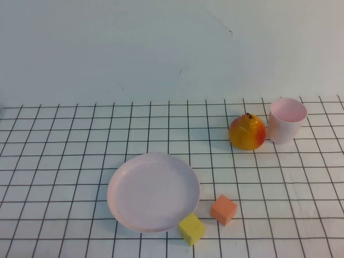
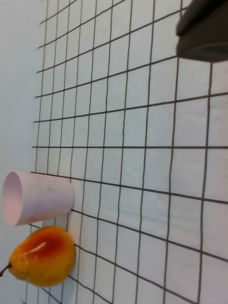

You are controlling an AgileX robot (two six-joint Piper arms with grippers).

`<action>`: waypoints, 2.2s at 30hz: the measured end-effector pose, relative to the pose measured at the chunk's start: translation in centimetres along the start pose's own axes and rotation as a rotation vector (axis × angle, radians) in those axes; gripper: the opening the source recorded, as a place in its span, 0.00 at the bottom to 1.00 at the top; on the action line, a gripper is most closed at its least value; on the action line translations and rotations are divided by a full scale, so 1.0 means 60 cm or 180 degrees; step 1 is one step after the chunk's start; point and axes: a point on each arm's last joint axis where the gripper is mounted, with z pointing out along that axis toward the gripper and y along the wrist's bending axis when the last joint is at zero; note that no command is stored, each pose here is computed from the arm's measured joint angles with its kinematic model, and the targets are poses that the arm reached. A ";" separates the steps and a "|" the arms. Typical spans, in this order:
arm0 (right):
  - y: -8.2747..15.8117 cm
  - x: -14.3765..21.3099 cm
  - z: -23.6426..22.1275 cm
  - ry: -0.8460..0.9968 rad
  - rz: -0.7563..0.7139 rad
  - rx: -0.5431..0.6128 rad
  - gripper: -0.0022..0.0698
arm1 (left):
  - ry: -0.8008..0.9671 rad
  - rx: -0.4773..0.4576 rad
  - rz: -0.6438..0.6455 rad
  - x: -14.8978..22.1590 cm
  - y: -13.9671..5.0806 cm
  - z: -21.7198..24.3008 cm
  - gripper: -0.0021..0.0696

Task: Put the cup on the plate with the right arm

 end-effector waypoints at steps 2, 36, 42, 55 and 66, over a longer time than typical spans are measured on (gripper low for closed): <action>0.000 0.000 0.000 0.0000 0.0000 0.0000 0.03 | 0.0000 0.0000 0.0000 0.000 0.000 0.000 0.03; -0.001 -0.007 0.000 -0.0155 0.0000 0.0030 0.03 | 0.0000 0.0000 0.0000 0.000 0.000 0.000 0.03; -0.008 -0.042 -0.006 -0.0899 0.0000 0.0176 0.03 | 0.0000 0.0000 0.0000 0.000 0.000 0.000 0.03; -0.026 -0.128 -0.074 -0.3237 0.0195 0.0545 0.03 | 0.0000 0.0000 0.0000 0.000 0.000 0.000 0.03; -0.026 -0.146 -0.108 -0.4005 0.0249 0.0526 0.03 | 0.0000 0.0000 0.0000 0.000 0.000 0.000 0.03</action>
